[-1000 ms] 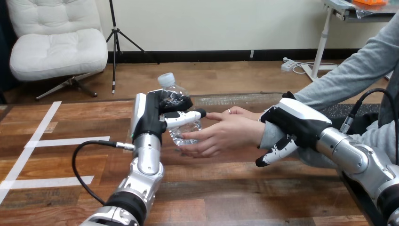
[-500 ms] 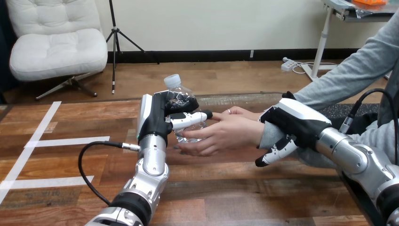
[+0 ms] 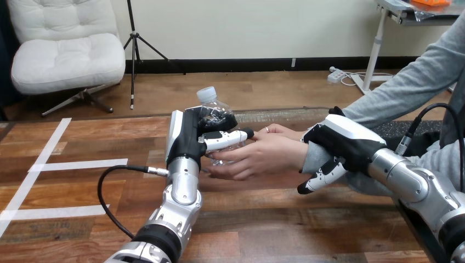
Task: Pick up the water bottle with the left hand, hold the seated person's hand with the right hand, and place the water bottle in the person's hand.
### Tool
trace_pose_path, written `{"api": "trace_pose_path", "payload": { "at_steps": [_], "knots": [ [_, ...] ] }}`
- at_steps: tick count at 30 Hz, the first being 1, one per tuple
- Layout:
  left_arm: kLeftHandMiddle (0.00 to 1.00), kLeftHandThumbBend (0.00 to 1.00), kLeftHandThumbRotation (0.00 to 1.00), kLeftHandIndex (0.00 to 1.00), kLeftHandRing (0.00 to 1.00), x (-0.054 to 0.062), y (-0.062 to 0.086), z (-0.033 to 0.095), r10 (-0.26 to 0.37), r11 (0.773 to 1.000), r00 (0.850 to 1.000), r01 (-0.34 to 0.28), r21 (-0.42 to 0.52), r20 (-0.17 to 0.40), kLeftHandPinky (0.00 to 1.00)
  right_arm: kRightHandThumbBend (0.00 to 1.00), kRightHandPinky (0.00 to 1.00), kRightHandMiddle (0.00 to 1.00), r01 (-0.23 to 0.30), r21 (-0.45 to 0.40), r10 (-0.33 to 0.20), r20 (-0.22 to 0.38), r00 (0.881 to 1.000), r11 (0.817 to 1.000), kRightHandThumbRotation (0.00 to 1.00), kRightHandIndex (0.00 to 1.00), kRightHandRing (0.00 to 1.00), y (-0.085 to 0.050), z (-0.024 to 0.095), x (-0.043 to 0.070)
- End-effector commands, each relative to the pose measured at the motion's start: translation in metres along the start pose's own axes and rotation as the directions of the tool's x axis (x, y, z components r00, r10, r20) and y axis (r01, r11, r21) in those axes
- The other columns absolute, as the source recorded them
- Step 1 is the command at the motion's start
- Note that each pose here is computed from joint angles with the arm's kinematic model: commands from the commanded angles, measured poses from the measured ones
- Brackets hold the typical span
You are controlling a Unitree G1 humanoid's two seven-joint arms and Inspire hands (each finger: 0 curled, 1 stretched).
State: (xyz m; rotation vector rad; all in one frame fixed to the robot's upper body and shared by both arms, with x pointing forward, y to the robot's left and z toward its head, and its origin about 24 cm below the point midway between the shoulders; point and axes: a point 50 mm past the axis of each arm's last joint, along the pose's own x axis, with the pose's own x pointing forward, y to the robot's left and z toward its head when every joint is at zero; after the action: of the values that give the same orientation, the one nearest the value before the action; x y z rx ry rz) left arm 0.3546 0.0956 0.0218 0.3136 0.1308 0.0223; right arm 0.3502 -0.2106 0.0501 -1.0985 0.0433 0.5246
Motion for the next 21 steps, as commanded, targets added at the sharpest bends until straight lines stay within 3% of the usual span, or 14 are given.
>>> {"api": "trace_pose_path", "payload": {
  "at_steps": [1,13,21],
  "knots": [
    [0.42,0.78,0.0,0.43,0.36,0.013,0.001,0.049,0.015,0.999,0.988,-0.009,-0.039,0.156,0.28,0.82,0.31,0.39,0.095,-0.004,-0.094,0.093,0.991,0.995,0.0,0.39,0.34,-0.026,0.026,0.013],
    [0.44,0.78,0.0,0.36,0.38,0.011,-0.006,0.05,-0.005,0.999,0.988,0.012,-0.044,0.155,0.31,0.82,0.31,0.39,0.091,-0.009,-0.09,0.094,0.992,0.996,0.0,0.39,0.34,-0.026,0.027,0.014],
    [0.31,0.78,0.0,0.4,0.25,0.01,-0.009,0.05,-0.014,0.999,0.989,0.019,-0.036,0.145,0.19,0.83,0.3,0.38,0.091,-0.005,-0.09,0.095,0.991,0.996,0.0,0.39,0.33,-0.027,0.028,0.014]
  ]
}}
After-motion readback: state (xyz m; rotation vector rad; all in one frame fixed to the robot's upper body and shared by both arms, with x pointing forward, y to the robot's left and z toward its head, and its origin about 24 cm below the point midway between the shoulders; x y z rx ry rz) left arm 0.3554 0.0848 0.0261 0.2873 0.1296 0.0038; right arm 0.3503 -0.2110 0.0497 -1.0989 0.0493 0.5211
